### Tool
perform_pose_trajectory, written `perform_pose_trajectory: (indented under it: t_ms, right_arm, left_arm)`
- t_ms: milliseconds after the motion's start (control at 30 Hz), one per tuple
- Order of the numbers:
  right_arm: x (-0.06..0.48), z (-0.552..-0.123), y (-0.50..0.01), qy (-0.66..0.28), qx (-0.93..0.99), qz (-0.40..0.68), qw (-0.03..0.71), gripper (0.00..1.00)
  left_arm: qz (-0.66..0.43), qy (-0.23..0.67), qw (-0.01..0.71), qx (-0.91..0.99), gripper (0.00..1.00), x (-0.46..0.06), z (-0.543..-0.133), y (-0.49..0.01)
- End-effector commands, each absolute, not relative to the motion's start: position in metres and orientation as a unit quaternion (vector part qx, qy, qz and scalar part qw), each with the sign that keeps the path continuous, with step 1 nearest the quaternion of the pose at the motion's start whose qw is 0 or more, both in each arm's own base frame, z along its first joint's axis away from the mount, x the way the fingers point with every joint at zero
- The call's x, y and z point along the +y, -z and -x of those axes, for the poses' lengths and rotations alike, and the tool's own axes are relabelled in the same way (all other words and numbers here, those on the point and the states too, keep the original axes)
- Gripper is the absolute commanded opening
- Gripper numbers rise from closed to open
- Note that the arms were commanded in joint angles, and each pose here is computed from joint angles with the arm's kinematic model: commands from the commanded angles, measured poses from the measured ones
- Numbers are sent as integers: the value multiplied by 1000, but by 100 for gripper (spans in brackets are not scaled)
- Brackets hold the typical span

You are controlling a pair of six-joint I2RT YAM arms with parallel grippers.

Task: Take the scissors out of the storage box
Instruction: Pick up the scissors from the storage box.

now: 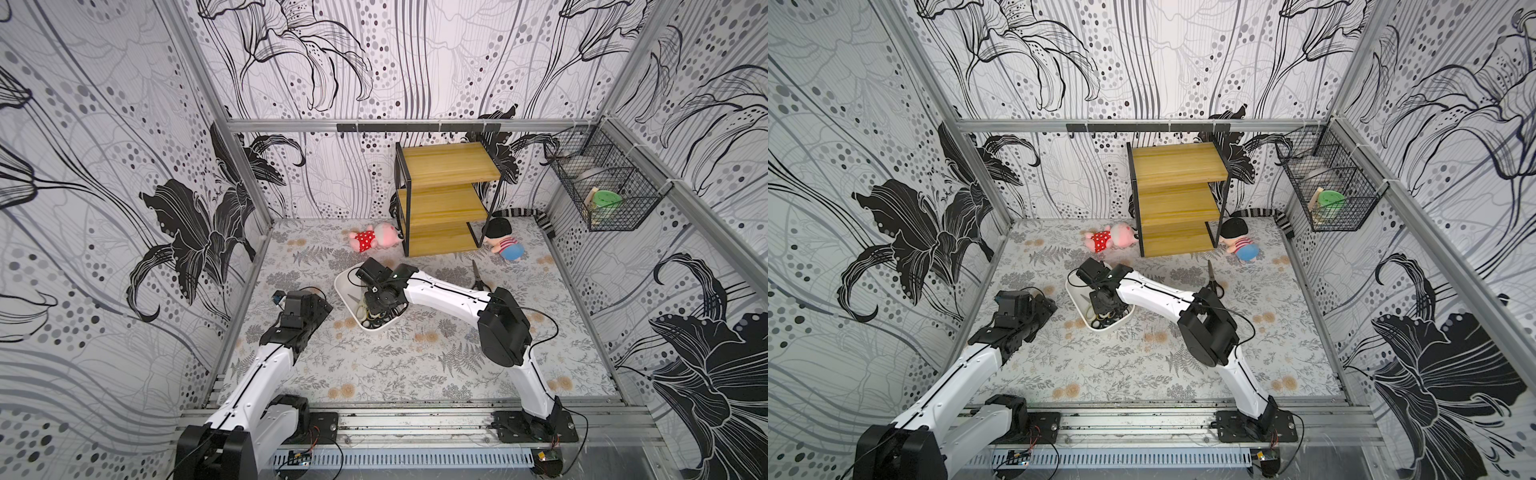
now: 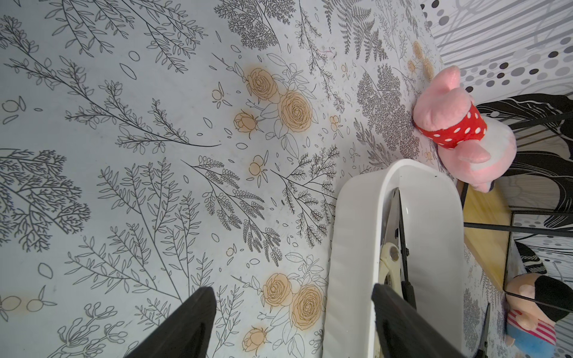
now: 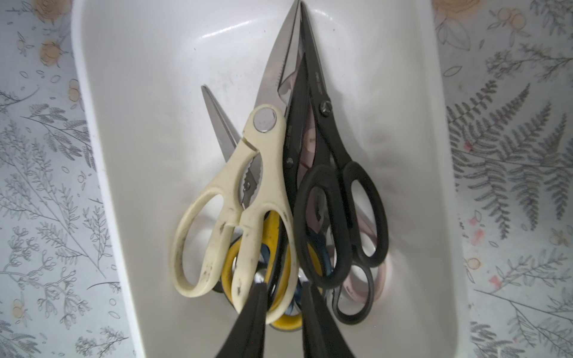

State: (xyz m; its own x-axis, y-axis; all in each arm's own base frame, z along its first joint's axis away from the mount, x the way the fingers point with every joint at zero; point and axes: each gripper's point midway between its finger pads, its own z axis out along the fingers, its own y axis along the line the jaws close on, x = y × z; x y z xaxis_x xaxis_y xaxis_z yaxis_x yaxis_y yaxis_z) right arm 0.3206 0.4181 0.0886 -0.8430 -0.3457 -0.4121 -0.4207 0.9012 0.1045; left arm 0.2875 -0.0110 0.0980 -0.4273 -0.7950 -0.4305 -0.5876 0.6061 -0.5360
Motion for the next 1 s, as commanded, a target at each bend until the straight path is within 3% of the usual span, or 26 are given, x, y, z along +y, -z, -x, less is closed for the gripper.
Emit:
perform_pose_trajectory:
  t_ms: [0,333,633,967]
  right_arm:
    - [414,-319,-68,-81,962,193,174,23]
    - [417,-321,-46,-72,964,193,166,20]
    - [419,-326,-70,-85,960,189,189,0]
    - [434,-323,-115,-145,943,207,215,0]
  left_arm:
    - [410,151,357,825,84,-7,-296,-114]
    - [408,143,359,827,84,-4,-295,-116]
    - [411,144,359,826,84,-3,-296,-117]
    - [415,145,360,823,84,-3,-293,-117]
